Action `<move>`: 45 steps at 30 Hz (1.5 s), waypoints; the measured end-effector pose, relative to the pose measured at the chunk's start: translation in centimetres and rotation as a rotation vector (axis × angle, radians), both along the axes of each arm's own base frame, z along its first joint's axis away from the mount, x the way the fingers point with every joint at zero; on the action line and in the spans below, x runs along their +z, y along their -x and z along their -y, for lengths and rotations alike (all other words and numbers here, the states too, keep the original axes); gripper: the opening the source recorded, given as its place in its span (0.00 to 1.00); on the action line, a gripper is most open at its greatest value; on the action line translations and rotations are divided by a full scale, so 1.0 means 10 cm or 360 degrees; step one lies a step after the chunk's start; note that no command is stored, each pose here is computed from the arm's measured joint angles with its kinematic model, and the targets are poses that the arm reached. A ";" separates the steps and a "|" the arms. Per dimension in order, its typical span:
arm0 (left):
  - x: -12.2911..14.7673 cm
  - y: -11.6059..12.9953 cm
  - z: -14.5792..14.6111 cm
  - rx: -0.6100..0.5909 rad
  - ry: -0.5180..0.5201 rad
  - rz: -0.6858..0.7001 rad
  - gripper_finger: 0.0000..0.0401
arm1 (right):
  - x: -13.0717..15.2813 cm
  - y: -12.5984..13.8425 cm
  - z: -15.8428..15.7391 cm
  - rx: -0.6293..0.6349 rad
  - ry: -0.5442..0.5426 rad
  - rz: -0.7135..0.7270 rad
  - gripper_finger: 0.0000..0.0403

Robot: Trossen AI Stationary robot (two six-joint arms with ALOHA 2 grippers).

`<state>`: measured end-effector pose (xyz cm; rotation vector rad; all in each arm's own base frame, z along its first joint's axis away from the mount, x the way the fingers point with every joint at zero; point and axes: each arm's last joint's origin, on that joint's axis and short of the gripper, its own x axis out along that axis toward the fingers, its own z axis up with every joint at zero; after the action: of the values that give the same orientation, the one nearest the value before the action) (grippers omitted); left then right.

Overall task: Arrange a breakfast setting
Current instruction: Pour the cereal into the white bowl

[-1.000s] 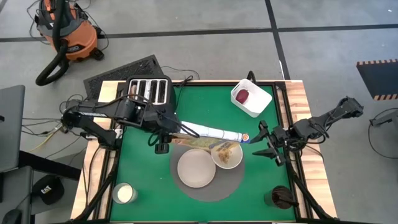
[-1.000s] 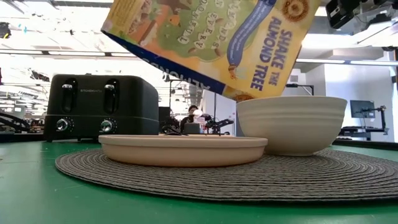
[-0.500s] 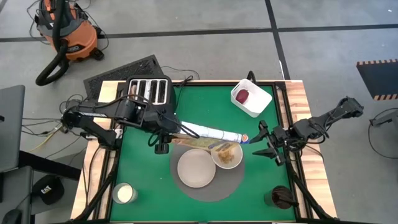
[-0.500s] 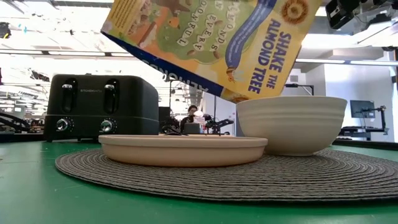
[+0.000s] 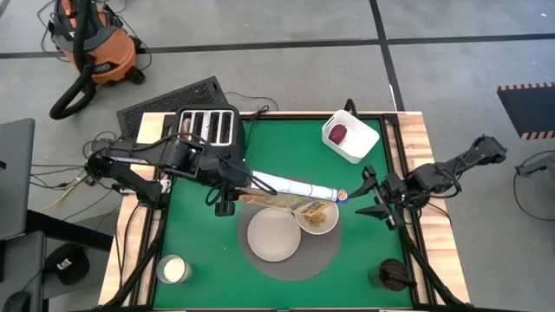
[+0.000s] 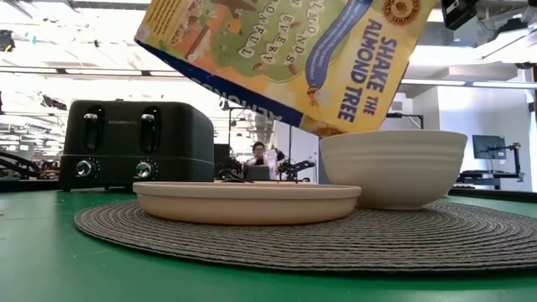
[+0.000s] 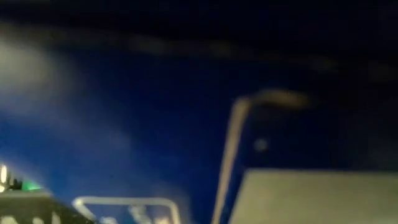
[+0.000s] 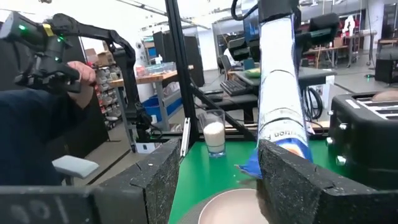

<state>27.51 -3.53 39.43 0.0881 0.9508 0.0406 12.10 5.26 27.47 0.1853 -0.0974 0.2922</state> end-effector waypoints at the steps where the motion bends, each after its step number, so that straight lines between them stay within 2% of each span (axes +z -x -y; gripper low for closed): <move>1: 0.00 0.00 -0.01 0.0017 -0.0022 0.0003 0.35 | 0.01 0.01 0.00 0.0000 -0.0004 0.0010 0.60; 4: 0.03 0.00 -0.02 0.0048 -0.0051 0.0017 0.35 | 0.01 0.01 0.00 0.0001 -0.0007 0.0016 0.60; 19: 0.03 0.02 0.00 0.0029 0.0062 -0.0021 0.35 | 0.10 0.15 0.07 0.0002 -0.0060 0.0146 0.60; 23: 0.03 0.02 0.00 0.0043 0.0046 -0.0011 0.35 | 0.11 0.17 0.08 -0.0001 -0.0050 0.0164 0.60; 27: 0.03 0.02 -0.02 0.0099 -0.0036 0.0001 0.35 | 0.11 0.17 0.08 -0.0002 -0.0047 0.0162 0.60; 30: 0.03 0.02 -0.01 0.0032 0.0048 -0.0015 0.35 | 0.11 0.17 0.08 -0.0001 -0.0046 0.0158 0.60; 40: 0.04 0.01 -0.01 0.0071 0.0008 0.0013 0.35 | 0.10 0.17 0.08 -0.0002 -0.0040 0.0152 0.60; 45: 0.04 0.02 0.01 0.0042 0.0078 0.0002 0.35 | 0.10 0.16 0.08 -0.0002 -0.0037 0.0146 0.60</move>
<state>27.35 -3.65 39.79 0.0305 0.9513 0.0416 10.46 4.48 28.46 0.1952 -0.1917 0.2986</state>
